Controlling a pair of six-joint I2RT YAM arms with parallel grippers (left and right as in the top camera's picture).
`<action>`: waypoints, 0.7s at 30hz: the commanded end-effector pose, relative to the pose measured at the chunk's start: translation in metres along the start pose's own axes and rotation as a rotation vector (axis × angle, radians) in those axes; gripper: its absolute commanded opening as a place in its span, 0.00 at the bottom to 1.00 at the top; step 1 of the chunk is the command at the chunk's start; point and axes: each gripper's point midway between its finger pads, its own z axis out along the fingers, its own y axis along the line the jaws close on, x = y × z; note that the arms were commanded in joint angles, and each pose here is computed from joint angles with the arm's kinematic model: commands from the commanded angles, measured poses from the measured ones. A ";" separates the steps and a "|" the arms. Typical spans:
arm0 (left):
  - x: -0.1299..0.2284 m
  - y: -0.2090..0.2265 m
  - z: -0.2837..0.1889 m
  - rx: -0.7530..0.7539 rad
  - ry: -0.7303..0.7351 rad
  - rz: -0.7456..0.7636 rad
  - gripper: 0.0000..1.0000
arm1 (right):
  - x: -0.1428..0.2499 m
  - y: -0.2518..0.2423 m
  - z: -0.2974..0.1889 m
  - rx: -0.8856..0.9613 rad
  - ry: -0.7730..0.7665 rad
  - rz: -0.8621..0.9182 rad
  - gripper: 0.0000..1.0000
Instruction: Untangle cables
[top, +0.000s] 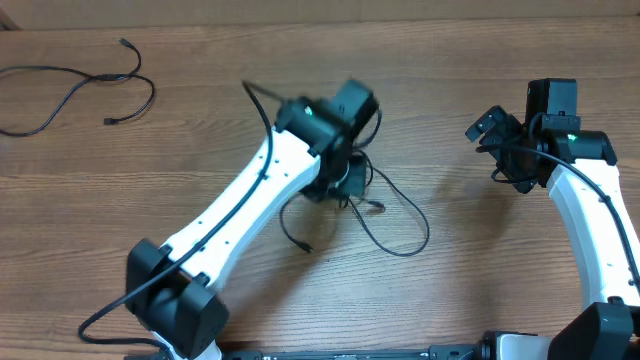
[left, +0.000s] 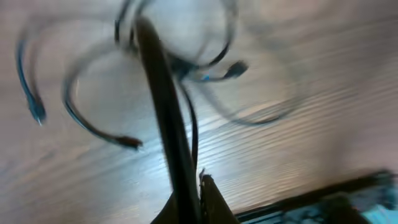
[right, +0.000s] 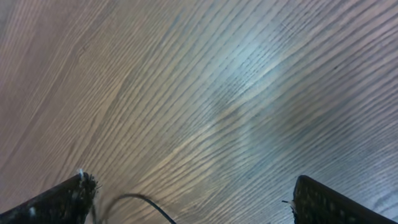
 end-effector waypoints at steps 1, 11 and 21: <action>-0.024 -0.030 -0.094 0.147 -0.239 0.084 0.04 | -0.005 0.000 -0.005 -0.005 -0.023 0.003 1.00; -0.024 -0.029 -0.326 0.321 -0.923 0.086 0.04 | -0.005 0.000 -0.005 -0.005 -0.023 0.004 1.00; 0.001 -0.012 -0.239 0.218 -0.537 -0.064 0.09 | -0.005 0.000 -0.005 -0.005 -0.023 0.003 1.00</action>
